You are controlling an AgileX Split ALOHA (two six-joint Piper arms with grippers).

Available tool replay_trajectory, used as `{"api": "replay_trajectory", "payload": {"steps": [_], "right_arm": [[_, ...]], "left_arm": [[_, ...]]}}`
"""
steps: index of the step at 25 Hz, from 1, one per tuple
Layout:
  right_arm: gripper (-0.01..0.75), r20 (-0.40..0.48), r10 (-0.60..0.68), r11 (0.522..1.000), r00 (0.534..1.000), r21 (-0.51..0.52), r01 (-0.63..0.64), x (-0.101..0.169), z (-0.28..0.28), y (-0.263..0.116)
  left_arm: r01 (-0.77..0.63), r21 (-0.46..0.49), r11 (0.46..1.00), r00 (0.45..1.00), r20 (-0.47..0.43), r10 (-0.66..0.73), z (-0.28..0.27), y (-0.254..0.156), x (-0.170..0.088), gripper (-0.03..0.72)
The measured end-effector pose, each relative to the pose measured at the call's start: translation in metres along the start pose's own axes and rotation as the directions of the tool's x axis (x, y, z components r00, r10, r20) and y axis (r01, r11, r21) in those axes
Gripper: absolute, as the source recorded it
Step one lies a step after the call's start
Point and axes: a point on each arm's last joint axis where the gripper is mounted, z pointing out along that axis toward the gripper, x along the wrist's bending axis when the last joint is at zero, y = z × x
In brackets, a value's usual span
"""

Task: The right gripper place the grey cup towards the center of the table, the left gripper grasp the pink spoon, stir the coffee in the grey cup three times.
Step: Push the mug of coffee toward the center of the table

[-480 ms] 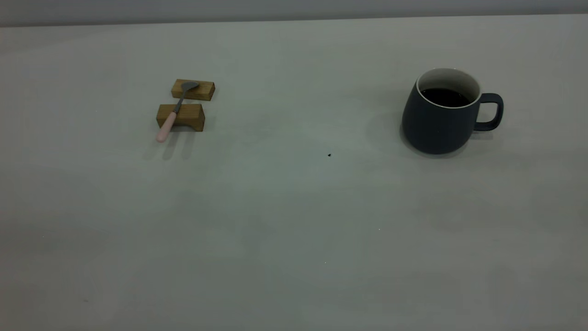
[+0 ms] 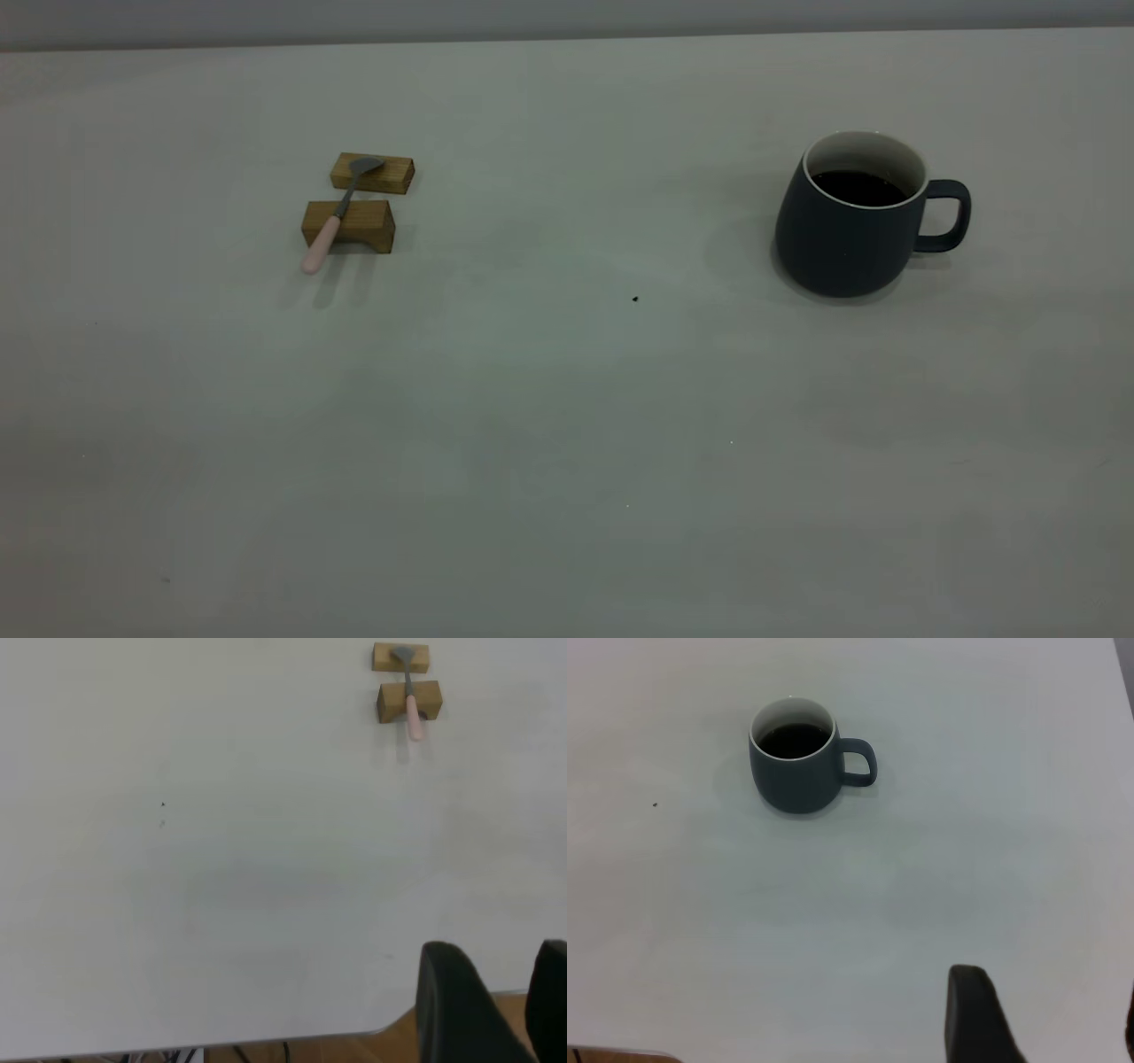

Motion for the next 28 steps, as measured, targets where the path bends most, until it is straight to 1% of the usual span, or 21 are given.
{"api": "replay_trajectory", "payload": {"steps": [22, 25, 27, 28], "right_arm": [[0.438, 0.000, 0.000, 1.000, 1.000, 0.000, 0.000, 0.0000, 0.0000, 0.0000], [0.438, -0.012, 0.010, 1.000, 1.000, 0.000, -0.010, 0.0011, 0.0000, 0.0001], [0.438, -0.032, 0.031, 0.999, 0.999, 0.025, -0.031, 0.0028, 0.0028, 0.0021], [0.438, -0.041, 0.038, 0.998, 0.998, 0.056, -0.035, 0.0036, 0.0065, 0.0045]], "left_arm": [[0.000, 0.000, 1.000, 1.000, 0.000, 0.000, 0.0000, 0.0000, 0.0000, 0.276], [0.000, 0.000, 1.000, 1.000, 0.000, 0.000, 0.0000, 0.0000, 0.0000, 0.276], [0.000, 0.000, 1.000, 1.000, 0.000, 0.000, 0.0000, 0.0000, 0.0000, 0.276], [0.000, 0.000, 1.000, 1.000, 0.000, 0.000, 0.0000, 0.0000, 0.0000, 0.276]]}}
